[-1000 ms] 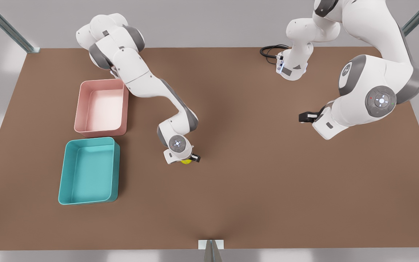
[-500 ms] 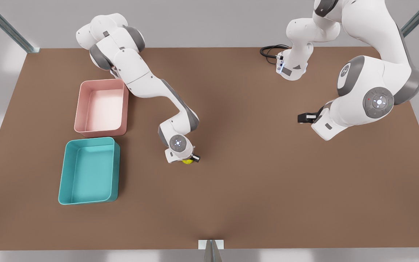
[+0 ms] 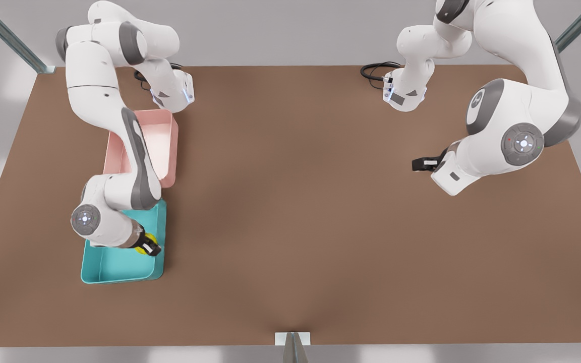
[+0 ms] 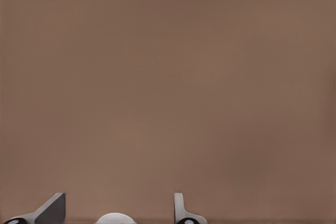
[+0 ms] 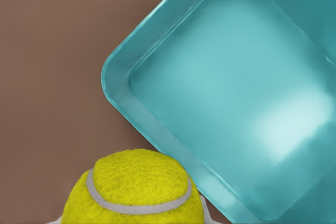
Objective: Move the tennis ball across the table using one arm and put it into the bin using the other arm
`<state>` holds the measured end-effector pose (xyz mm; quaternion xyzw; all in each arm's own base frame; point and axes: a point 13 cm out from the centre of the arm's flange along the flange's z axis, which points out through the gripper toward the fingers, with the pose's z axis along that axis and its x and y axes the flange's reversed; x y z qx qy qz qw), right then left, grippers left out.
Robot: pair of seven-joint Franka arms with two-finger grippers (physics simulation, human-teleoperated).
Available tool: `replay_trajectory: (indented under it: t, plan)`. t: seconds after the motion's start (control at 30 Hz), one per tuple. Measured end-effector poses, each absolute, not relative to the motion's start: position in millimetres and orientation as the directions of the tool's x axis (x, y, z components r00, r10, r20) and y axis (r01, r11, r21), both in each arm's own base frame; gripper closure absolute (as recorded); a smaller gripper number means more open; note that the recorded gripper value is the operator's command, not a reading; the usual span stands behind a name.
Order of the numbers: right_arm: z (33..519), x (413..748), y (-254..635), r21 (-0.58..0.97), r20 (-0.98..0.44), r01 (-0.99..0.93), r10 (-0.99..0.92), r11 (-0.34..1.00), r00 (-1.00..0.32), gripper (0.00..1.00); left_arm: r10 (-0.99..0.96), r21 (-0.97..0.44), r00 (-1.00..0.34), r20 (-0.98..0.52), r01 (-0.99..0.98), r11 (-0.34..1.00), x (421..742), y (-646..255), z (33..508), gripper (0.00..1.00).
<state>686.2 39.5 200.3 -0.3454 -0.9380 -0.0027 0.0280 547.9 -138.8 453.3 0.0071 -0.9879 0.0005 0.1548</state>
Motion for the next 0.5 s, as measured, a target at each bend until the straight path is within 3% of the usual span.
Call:
replay_trajectory:
  t: [0.1, 0.2, 0.23, 0.4, 0.43, 0.5]
  plan:
    - [197.7, 672.9, -54.1, -0.085, 0.069, 0.623, 0.629, 0.777, -0.775, 0.38, -0.017, 0.004, -0.949, 0.313, -0.017, 1.0, 546.8, -138.0, 450.6, 0.0]
    - [167.6, 658.7, -63.9, -0.119, 0.14, 0.522, 0.535, 0.845, -0.833, 0.36, -0.02, 0.006, -0.949, 0.316, -0.019, 1.0, 546.1, -137.7, 450.3, 0.0]
    - [160.2, 655.4, -61.6, -0.12, 0.16, 0.486, 0.5, 0.866, -0.851, 0.0, -0.02, 0.006, -0.949, 0.316, -0.019, 1.0, 545.8, -137.9, 450.4, 0.0]
    - [158.9, 648.3, -55.1, -0.084, 0.211, 0.346, 0.356, 0.935, -0.91, 0.0, -0.024, 0.008, -0.947, 0.321, -0.022, 1.0, 545.1, -137.0, 449.5, 0.0]
    - [185.4, 653.0, -51.2, -0.07, 0.197, 0.319, 0.326, 0.945, -0.925, 0.0, -0.024, 0.008, -0.946, 0.322, -0.022, 1.0, 544.9, -137.0, 449.2, 0.0]
    - [287.2, 677.9, -40.2, -0.083, 0.114, 0.227, 0.236, 0.97, -0.965, 0.0, -0.024, 0.009, -0.946, 0.323, -0.022, 1.0, 544.5, -137.6, 449.0, 0.0]
